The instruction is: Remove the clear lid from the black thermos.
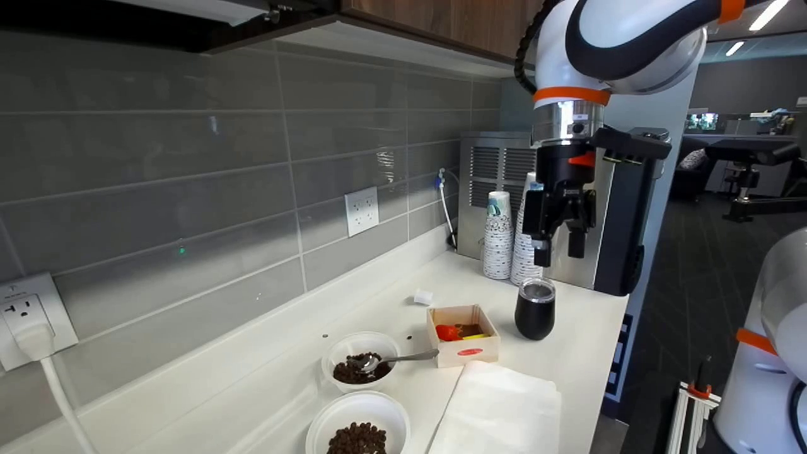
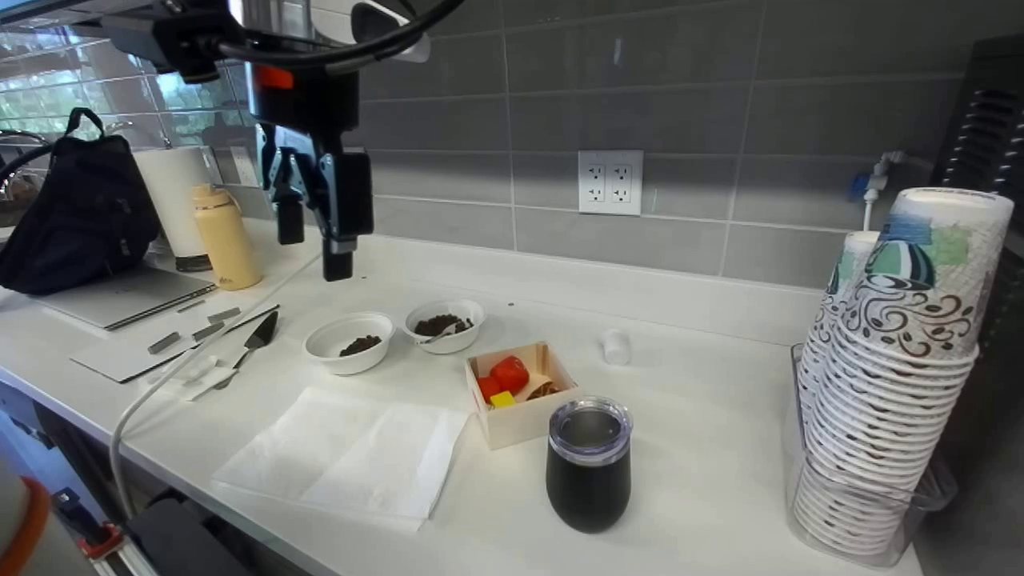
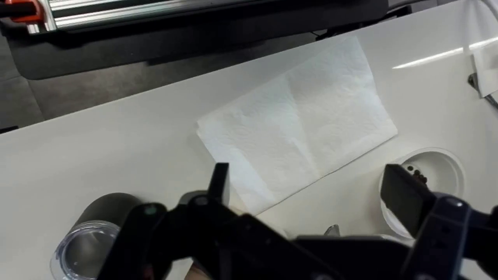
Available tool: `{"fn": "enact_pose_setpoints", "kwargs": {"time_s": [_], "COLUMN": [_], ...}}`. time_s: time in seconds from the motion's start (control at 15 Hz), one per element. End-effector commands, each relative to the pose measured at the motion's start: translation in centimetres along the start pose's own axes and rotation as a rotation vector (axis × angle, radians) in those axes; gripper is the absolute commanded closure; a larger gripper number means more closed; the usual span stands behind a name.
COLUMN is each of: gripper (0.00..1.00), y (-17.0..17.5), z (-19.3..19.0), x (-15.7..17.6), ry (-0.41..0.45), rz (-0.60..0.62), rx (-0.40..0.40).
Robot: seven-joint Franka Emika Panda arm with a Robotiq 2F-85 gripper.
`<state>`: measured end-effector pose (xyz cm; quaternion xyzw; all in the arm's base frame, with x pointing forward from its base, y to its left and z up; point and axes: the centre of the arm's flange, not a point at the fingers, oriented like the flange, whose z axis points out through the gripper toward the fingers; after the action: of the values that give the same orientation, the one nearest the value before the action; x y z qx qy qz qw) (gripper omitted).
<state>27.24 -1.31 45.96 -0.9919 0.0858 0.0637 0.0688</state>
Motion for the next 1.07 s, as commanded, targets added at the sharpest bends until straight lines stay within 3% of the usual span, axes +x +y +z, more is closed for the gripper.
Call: {"fn": "enact_pose_setpoints", "kwargs": {"time_s": [0.0,0.47,0.73,1.0], "gripper": [0.0,0.0,0.0,0.0], "y": [4.2,12.0,14.3,15.2], "z": [-0.9,-0.6,0.7,2.5], "x": [2.4,6.6,9.5,10.7], "ry": [0.031,0.116,0.176,0.181], "rz": [0.093,0.264,0.311,0.299], "rx": [-0.011,0.011,0.011,-0.006]}}
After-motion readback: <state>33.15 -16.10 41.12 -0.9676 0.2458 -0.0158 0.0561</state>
